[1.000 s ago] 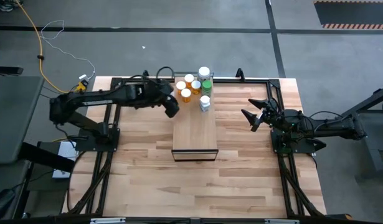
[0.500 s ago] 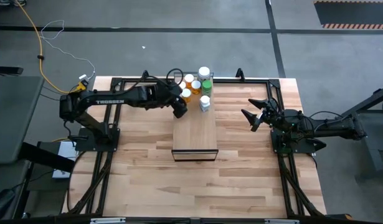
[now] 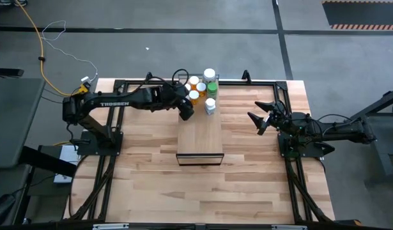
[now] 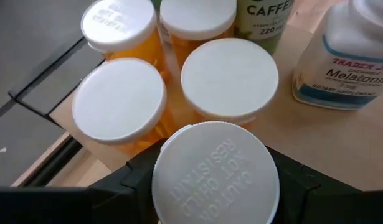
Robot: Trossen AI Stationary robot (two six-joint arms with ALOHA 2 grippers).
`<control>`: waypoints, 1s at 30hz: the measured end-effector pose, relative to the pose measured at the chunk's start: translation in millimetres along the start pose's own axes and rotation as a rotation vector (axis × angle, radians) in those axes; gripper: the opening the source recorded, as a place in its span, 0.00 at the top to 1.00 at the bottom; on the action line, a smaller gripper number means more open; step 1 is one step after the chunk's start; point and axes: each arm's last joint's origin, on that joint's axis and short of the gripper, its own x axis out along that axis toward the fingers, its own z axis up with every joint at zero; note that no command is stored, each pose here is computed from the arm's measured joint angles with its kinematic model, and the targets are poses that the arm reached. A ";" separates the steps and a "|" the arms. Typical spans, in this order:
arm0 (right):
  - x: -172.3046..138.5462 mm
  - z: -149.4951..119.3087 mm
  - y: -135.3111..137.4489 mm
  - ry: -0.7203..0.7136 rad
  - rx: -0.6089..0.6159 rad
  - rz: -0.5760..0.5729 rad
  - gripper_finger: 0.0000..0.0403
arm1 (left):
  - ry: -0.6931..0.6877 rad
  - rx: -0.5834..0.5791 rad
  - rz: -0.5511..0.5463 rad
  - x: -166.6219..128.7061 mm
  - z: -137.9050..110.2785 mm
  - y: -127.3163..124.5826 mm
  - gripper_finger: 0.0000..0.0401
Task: Pick and place medicine bottles onto shelf by color
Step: Put the yellow pill bottle on the shelf, then put the right white pill bottle on the shelf
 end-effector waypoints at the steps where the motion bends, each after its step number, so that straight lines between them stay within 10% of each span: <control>1: 0.0 0.0 0.0 0.000 0.000 0.000 0.16 | 0.003 0.009 -0.001 1.3 -0.2 0.1 0.52; 17: 0.0 0.0 0.0 0.000 -0.001 0.000 0.16 | -0.005 0.043 -0.023 6.2 1.0 -1.3 0.51; 30: 0.0 -0.1 0.0 0.001 -0.002 0.000 0.16 | -0.014 0.085 -0.022 7.4 1.4 -1.8 0.31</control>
